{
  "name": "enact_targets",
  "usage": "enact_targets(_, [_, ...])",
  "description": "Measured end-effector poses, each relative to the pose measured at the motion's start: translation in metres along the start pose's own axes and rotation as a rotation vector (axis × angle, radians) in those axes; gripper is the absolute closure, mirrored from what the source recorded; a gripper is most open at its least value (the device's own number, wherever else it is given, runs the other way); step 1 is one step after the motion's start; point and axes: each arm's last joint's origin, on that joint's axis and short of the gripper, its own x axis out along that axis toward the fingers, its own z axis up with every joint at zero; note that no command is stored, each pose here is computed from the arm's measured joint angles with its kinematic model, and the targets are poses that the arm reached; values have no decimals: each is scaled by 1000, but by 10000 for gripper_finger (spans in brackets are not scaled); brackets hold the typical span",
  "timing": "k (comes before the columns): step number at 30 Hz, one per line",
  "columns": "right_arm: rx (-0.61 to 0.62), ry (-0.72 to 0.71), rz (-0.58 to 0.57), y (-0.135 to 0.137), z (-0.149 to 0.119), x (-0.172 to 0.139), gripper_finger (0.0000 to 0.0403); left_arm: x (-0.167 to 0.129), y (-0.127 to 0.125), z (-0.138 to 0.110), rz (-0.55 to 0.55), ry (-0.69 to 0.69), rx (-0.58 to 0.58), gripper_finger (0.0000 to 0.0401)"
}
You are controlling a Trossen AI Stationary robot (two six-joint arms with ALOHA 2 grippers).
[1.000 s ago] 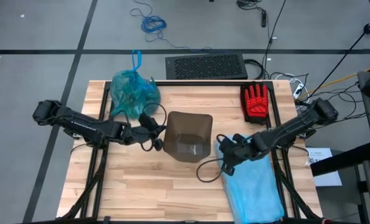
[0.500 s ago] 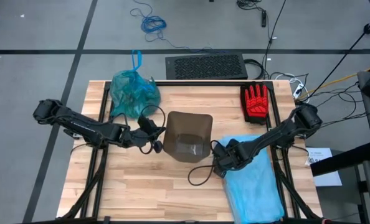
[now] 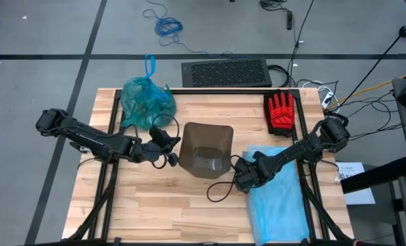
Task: Place trash/remove bag and relplace
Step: Insert the blue trash bag into the trash bin
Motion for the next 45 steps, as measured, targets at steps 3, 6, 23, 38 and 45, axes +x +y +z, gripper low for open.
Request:
enact_targets(3, [-2,-2,-11,-5,-1,-9,392,-6,0,7,-14,-29,6,401])
enact_targets(6, [4,-21,15,-11,0,-22,401,-11,-2,13,-29,-50,19,401])
enact_targets(23, [93,-271,197,-61,7,-138,403,-57,-2,57,-144,-213,61,401])
enact_targets(38, [44,-394,116,-77,14,-206,403,-63,-10,72,-289,-286,183,401])
enact_targets(45, [63,-262,98,-60,7,-140,403,-61,-11,71,-287,-279,189,401])
